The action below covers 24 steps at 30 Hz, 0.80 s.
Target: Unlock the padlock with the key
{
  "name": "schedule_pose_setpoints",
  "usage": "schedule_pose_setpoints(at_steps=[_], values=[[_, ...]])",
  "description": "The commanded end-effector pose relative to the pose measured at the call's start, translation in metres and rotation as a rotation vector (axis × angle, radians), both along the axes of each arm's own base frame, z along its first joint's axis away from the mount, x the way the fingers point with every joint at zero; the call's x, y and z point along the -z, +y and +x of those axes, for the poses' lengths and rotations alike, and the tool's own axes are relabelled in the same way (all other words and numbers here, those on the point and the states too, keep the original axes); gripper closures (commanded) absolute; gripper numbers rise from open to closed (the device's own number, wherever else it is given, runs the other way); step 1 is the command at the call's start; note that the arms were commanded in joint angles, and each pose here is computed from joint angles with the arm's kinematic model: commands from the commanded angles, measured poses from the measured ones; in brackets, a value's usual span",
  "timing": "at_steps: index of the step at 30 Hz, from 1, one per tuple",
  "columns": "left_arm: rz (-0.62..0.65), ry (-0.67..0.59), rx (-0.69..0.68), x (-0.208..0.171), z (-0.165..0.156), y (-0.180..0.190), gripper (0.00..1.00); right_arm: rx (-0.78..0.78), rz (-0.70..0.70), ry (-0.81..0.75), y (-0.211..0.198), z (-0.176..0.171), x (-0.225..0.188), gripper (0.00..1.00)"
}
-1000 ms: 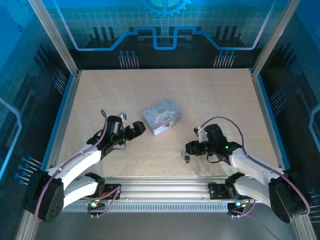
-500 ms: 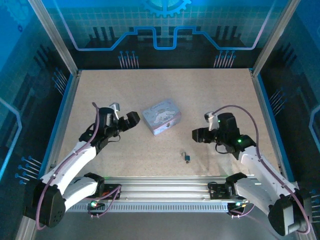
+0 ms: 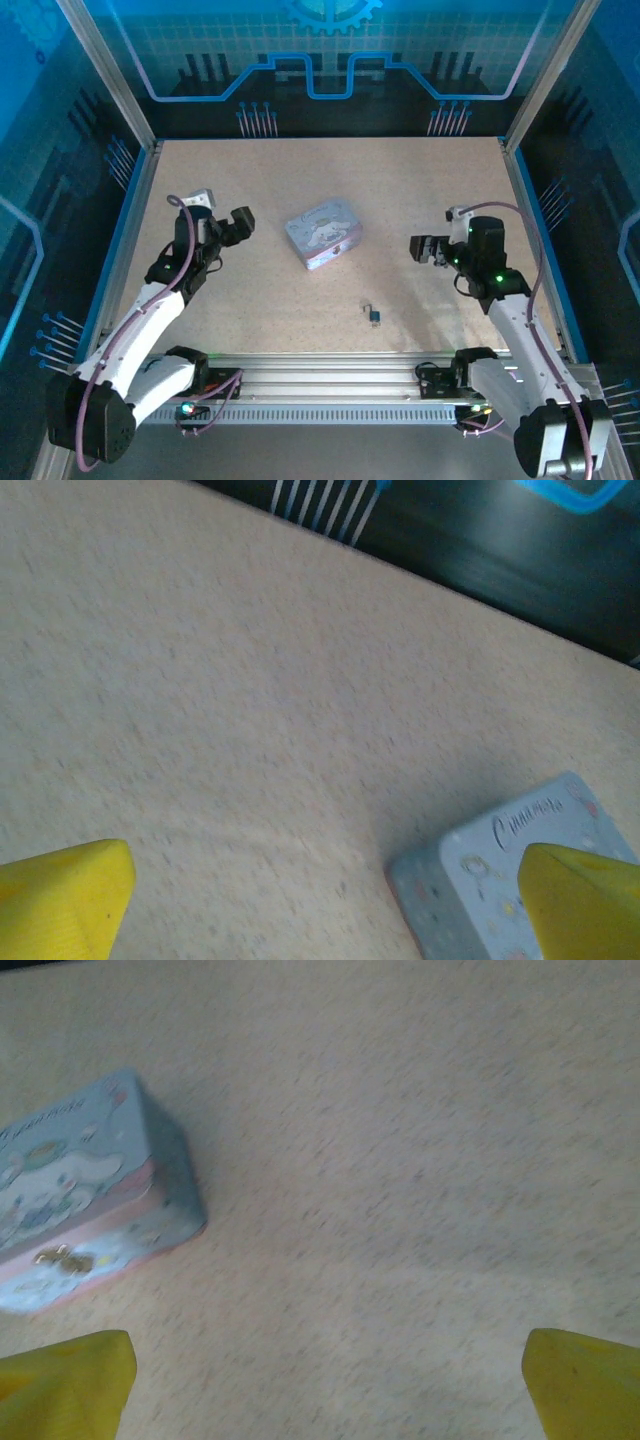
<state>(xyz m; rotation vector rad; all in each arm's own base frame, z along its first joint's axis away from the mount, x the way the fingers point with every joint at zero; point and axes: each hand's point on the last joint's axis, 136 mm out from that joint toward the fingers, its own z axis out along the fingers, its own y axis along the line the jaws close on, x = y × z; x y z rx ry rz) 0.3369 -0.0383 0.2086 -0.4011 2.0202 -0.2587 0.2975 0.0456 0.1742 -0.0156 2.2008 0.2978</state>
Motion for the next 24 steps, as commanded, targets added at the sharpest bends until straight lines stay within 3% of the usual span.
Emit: schedule_pose_setpoints(at_steps=[1, 11, 24], values=[[0.157, -0.097, -0.059, -0.008, 0.009, 0.023, 0.01, 0.106, -0.092, -0.082, -0.031, 0.016, 0.0, 0.0], [0.328, -0.127, -0.078, 0.028, 0.023, 0.038, 0.01, 0.229, -0.16, -0.196, -0.069, 0.041, 0.026, 0.0], [0.355, -0.108, 0.04, 0.071, 0.038, 0.027, 0.01, 0.181, -0.104, -0.304, -0.06, 0.076, 0.05, 0.0]])
